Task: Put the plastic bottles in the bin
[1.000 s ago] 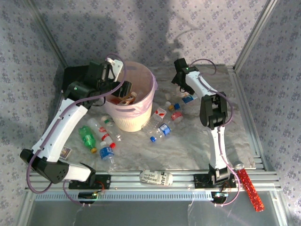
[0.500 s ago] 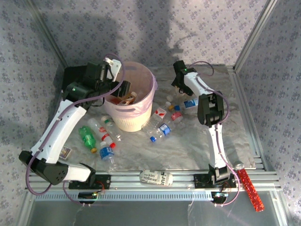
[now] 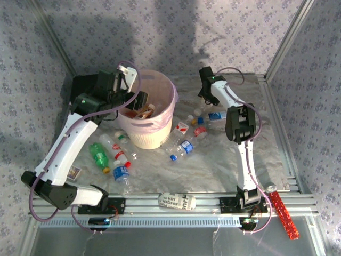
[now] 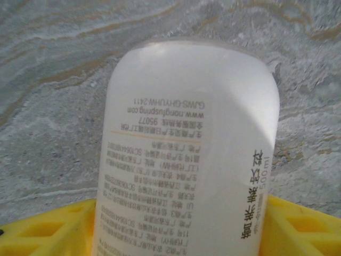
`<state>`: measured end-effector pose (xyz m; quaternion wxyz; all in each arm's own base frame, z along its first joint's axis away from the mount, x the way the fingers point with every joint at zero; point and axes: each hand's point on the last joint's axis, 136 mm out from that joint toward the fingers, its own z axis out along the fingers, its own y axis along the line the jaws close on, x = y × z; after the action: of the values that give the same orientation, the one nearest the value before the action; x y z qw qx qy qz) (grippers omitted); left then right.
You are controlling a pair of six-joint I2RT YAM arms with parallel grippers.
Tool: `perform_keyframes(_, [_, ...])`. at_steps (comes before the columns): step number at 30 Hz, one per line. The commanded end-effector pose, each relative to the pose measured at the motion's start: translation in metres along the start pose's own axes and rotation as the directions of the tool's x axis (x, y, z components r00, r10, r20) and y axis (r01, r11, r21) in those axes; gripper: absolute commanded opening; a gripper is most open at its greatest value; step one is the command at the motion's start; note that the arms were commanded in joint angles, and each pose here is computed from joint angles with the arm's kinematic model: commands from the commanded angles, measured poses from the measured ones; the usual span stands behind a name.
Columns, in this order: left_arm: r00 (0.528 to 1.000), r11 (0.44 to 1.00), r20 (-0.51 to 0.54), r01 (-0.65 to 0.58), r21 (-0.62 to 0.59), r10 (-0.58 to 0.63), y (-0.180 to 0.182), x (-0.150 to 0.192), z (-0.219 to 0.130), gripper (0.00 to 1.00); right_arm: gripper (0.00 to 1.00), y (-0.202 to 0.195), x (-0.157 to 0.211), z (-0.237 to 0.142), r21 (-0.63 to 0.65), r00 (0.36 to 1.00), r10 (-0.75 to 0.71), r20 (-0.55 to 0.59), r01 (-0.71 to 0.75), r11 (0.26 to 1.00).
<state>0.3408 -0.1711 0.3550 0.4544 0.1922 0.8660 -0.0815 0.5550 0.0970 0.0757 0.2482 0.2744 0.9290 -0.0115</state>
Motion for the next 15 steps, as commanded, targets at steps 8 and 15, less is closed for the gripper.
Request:
perform_keyframes(8, [0.988, 0.976, 0.108, 0.086, 0.199, -0.109, -0.026, -0.032, -0.032, 0.85, 0.65, 0.025, -0.064, -0.163, -0.316, 0.976, -0.012, 0.218, 0.082, 0.945])
perform_keyframes(15, [0.966, 0.899, 0.117, 0.164, 0.407, -0.229, -0.047, -0.048, -0.047, 0.90, 0.63, 0.055, -0.045, -0.264, -0.572, 0.941, -0.088, 0.326, 0.270, 0.774])
